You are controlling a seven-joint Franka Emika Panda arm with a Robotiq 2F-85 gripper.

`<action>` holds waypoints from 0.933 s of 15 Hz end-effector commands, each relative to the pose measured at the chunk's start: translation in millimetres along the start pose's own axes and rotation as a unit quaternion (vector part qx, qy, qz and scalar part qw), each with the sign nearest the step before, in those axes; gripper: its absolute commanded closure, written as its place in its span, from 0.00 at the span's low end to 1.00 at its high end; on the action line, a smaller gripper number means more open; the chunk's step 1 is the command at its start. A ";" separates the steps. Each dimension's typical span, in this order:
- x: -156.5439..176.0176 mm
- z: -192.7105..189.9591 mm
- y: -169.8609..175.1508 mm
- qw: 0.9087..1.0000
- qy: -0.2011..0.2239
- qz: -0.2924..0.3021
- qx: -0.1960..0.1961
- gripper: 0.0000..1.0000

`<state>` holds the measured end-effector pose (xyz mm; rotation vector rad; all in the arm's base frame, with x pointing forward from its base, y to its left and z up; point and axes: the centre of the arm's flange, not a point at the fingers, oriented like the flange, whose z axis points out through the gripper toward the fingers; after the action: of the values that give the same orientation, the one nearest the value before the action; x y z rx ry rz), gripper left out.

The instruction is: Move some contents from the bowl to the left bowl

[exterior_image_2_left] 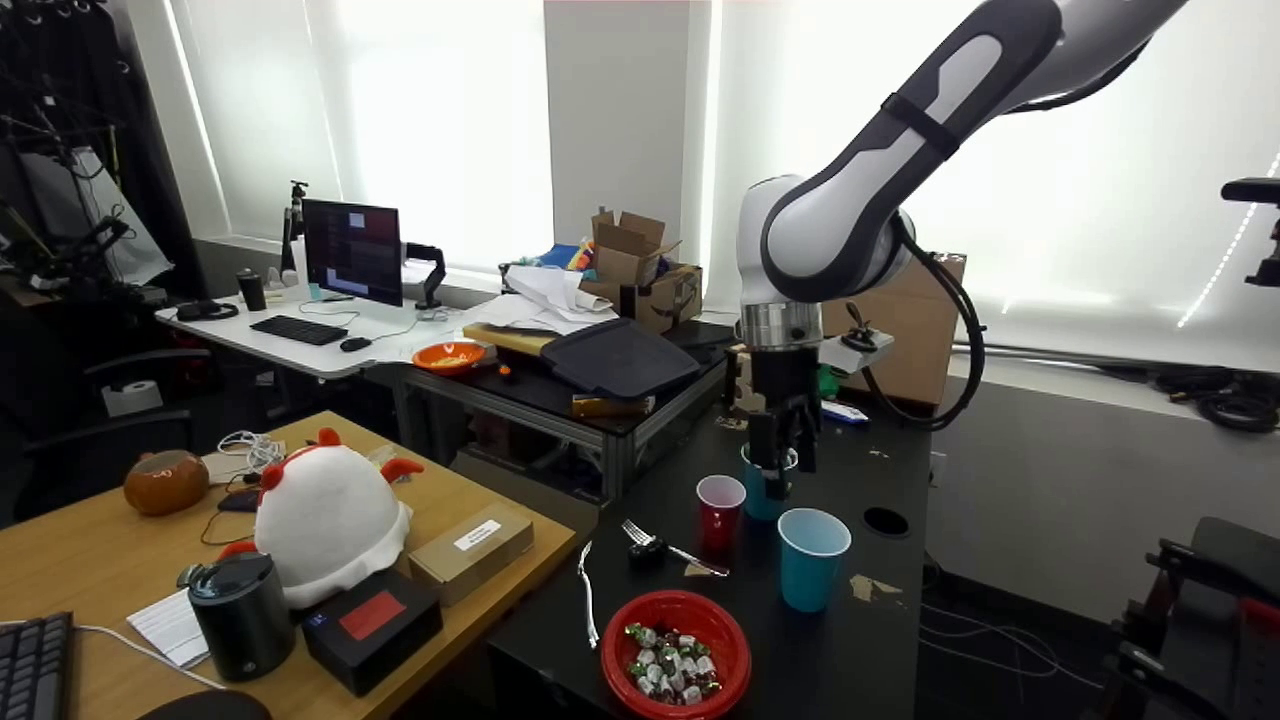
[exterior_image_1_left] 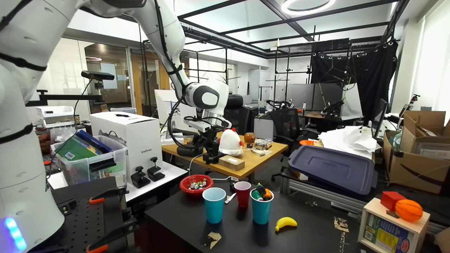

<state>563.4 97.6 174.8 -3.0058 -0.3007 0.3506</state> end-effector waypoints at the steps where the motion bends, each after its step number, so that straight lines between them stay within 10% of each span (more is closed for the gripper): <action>1: 0.0 0.0 0.0 1.000 0.000 0.000 0.000 0.00; 12: 9.9 3.0 -2.1 0.998 0.042 -0.026 -0.024 0.00; 14: 62.5 12.7 -16.4 0.997 0.064 -0.035 -0.033 0.00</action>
<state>574.8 104.4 170.3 -3.0378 -0.3645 0.2311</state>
